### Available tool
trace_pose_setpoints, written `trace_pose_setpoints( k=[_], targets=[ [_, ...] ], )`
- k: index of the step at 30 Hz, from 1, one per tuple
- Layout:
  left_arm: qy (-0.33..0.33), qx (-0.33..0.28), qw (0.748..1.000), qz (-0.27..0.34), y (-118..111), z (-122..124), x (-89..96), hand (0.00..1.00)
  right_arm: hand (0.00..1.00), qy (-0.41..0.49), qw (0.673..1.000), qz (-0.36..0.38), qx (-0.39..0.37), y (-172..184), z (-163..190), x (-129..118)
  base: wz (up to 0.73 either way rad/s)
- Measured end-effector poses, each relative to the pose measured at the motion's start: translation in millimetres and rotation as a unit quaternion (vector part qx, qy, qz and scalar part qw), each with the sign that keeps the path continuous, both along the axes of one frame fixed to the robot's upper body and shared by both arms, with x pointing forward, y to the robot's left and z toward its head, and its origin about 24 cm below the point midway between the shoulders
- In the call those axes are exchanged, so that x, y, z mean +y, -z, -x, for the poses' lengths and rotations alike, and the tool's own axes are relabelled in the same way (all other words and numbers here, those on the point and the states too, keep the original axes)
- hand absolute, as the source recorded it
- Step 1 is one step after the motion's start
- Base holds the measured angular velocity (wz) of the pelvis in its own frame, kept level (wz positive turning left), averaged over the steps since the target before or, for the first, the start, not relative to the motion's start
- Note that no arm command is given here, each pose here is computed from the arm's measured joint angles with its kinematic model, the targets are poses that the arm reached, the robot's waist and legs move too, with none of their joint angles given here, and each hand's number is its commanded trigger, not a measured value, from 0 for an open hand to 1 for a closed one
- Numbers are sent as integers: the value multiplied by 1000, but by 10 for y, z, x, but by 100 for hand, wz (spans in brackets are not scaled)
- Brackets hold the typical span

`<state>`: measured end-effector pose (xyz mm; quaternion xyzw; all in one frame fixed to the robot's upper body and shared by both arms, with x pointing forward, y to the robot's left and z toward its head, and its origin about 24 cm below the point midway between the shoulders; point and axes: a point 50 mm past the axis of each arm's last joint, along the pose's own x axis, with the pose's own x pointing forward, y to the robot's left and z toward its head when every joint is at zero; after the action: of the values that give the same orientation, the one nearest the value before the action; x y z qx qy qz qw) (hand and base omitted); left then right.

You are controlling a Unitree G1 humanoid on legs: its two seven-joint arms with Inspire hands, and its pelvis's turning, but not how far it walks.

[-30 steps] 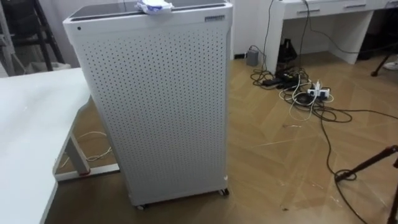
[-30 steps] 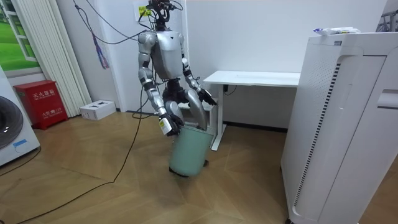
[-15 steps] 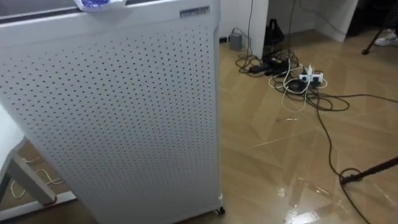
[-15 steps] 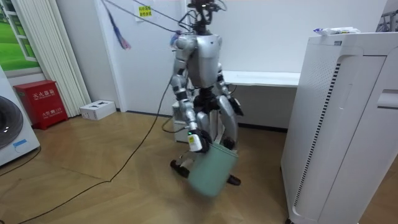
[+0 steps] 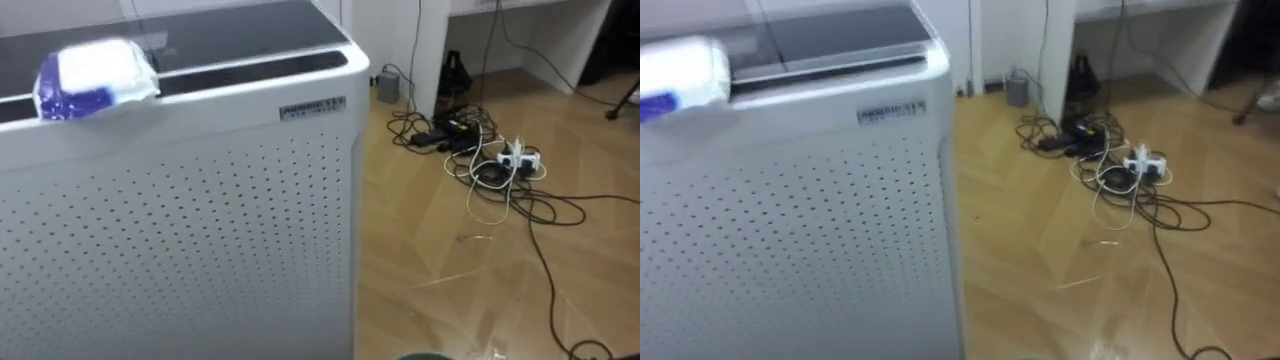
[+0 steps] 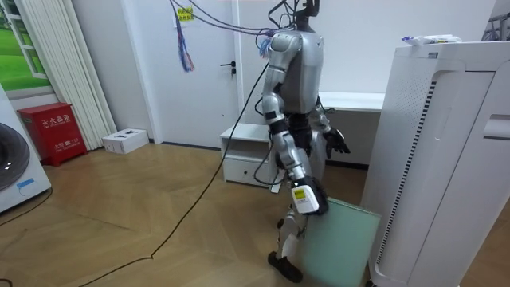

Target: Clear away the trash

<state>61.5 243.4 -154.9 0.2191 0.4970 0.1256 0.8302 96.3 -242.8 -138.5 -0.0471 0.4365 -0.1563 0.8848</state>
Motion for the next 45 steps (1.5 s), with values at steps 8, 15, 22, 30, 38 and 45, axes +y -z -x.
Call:
trace_pose_setpoints(
  k=[8,15,22,30,38,45],
  targets=[
    [-16,-22,999,-18,-31,-23,20,0,100,9,1000,6,-2,-1,-31,-29,13],
    [-55,-169,981,-79,-312,-425,148,0,100,-9,1000,2,-13,-10,-65,3,13],
    [-61,-257,956,-131,-520,-633,151,0,100,-23,1000,-1,-20,-21,-85,7,22],
    [-67,-343,917,-190,-769,-801,214,0,100,-27,999,2,-36,-63,-178,-20,29],
    [-76,-403,889,-206,-929,-905,190,0,100,-29,999,2,-31,-52,-150,-23,12],
    [-91,-461,856,-213,-1131,-1017,173,0,100,-32,999,6,-37,-71,-179,-25,9]
  ],
)
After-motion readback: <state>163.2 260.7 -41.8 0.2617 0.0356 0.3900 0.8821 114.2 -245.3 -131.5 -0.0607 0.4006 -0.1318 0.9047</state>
